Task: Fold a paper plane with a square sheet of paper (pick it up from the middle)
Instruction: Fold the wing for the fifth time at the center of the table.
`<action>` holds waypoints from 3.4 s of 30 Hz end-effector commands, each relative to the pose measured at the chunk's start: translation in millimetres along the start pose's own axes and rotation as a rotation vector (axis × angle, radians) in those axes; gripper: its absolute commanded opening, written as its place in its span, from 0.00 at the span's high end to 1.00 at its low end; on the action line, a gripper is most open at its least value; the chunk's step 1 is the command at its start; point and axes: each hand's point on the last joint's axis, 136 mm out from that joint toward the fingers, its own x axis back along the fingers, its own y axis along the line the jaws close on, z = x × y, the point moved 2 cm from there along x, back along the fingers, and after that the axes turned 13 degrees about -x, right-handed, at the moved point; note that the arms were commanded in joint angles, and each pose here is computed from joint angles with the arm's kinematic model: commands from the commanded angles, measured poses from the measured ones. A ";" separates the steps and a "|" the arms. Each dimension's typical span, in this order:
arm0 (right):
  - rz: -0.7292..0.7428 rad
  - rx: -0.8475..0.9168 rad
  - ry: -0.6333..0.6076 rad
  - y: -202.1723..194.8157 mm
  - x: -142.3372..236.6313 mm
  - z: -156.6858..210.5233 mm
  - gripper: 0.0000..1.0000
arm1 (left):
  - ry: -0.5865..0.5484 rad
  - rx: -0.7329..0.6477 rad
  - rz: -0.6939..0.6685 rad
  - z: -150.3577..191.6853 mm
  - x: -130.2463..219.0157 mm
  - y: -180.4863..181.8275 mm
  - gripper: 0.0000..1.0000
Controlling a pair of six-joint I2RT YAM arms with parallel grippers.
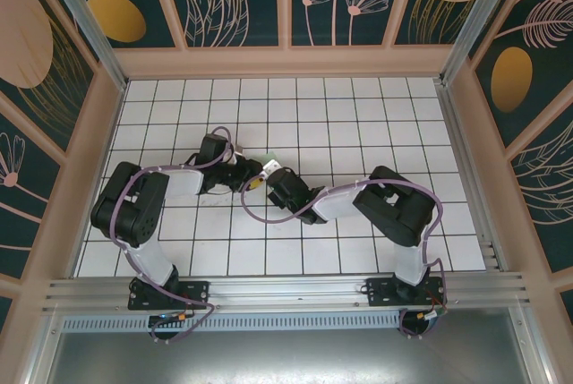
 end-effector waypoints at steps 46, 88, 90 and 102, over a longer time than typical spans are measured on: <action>-0.624 -0.596 0.223 23.8 -1.6 -7.1 0.99 | -0.078 -0.154 0.135 5.1 22.5 -13.5 0.63; -0.680 -0.696 0.397 20.0 -11.4 2.0 0.94 | -0.054 -0.088 -0.003 -1.5 -15.4 35.5 0.83; -0.672 -0.689 0.395 19.0 -11.0 -0.3 0.92 | -0.050 -0.084 -0.023 -1.2 -16.3 39.7 0.83; -0.688 -0.650 0.378 16.5 6.6 -13.0 0.80 | -0.035 -0.077 -0.051 0.8 -19.8 48.9 0.83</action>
